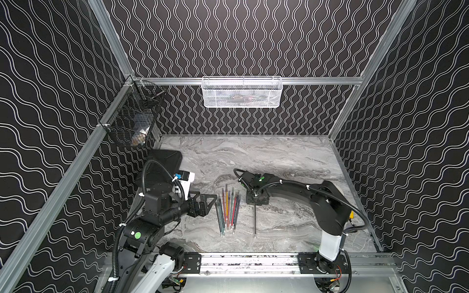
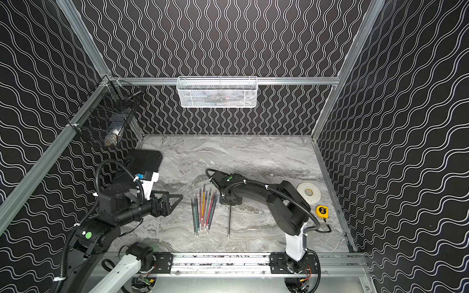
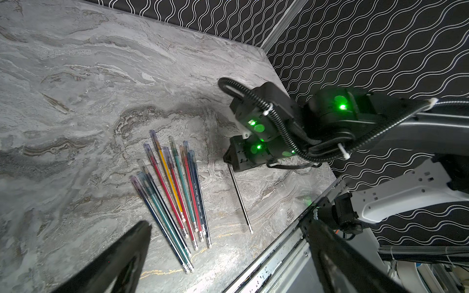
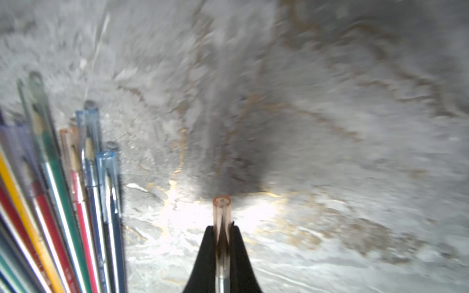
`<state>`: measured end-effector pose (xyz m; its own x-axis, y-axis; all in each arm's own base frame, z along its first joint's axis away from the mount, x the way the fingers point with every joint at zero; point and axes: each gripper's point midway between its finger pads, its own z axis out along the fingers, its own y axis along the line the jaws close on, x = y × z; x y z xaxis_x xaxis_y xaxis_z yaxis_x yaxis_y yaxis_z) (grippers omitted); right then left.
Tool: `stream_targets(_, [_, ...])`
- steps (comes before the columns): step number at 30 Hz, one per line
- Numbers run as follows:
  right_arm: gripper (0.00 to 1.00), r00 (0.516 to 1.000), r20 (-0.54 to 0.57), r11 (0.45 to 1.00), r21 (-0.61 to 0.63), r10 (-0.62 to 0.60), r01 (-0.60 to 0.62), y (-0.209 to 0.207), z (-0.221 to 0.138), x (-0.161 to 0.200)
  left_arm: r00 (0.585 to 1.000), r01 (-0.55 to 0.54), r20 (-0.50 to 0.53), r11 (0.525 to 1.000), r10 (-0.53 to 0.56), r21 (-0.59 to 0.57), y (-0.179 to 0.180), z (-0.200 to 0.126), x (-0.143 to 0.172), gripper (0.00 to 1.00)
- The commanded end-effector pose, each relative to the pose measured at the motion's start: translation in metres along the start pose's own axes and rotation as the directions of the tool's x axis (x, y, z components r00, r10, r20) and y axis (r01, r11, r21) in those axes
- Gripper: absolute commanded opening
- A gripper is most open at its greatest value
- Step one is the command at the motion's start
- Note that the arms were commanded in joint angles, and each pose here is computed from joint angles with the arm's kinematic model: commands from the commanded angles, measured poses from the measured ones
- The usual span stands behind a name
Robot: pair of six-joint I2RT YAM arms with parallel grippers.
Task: Remove the protective cover of the pencils
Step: Pick up the pencil from the center of the board.
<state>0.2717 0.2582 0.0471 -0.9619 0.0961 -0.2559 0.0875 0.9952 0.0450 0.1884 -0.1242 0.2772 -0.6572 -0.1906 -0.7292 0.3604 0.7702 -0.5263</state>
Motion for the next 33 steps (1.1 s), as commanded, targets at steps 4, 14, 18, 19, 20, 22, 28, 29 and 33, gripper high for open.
stream_targets(4, [0.05,0.99,0.033,0.99,-0.037,0.14,-0.139,-0.063,-0.032,-0.018,0.999,-0.013,-0.042,0.989,0.02,0.146,-0.021,0.01,0.002,1.0])
stream_targets(14, [0.05,0.969,0.187,0.979,-0.153,0.16,-0.132,-0.099,-0.099,-0.035,0.958,-0.002,-0.276,0.961,0.081,0.276,-0.067,0.077,0.041,0.94])
stream_targets(18, [0.06,0.954,0.227,0.959,-0.248,0.194,-0.136,-0.094,-0.122,-0.041,0.915,-0.039,-0.374,0.957,0.149,0.287,-0.101,0.109,0.078,0.88])
stream_targets(19, [0.06,0.95,0.235,0.953,-0.268,0.207,-0.141,-0.092,-0.126,-0.042,0.905,-0.047,-0.391,0.952,0.168,0.302,-0.112,0.115,0.087,0.86])
stream_targets(20, [0.06,0.945,0.244,0.945,-0.295,0.219,-0.142,-0.09,-0.132,-0.043,0.892,-0.06,-0.409,0.946,0.194,0.318,-0.124,0.121,0.099,0.85])
stream_targets(22, [0.06,0.936,0.256,0.927,-0.346,0.242,-0.145,-0.086,-0.139,-0.044,0.873,-0.082,-0.429,0.938,0.23,0.336,-0.141,0.13,0.115,0.84])
stream_targets(28, [0.06,0.934,0.227,0.884,-0.442,0.275,-0.153,-0.076,-0.157,-0.039,0.853,-0.137,-0.452,0.948,0.26,0.286,-0.149,0.159,0.137,0.74])
stream_targets(29, [0.05,0.935,0.216,0.876,-0.455,0.281,-0.158,-0.075,-0.157,-0.037,0.859,-0.134,-0.447,0.952,0.251,0.277,-0.149,0.162,0.137,0.72])
stream_targets(33, [0.05,0.924,0.178,0.831,-0.518,0.339,-0.205,-0.072,-0.159,-0.03,0.872,-0.126,-0.434,0.961,0.225,0.247,-0.147,0.176,0.136,0.62])
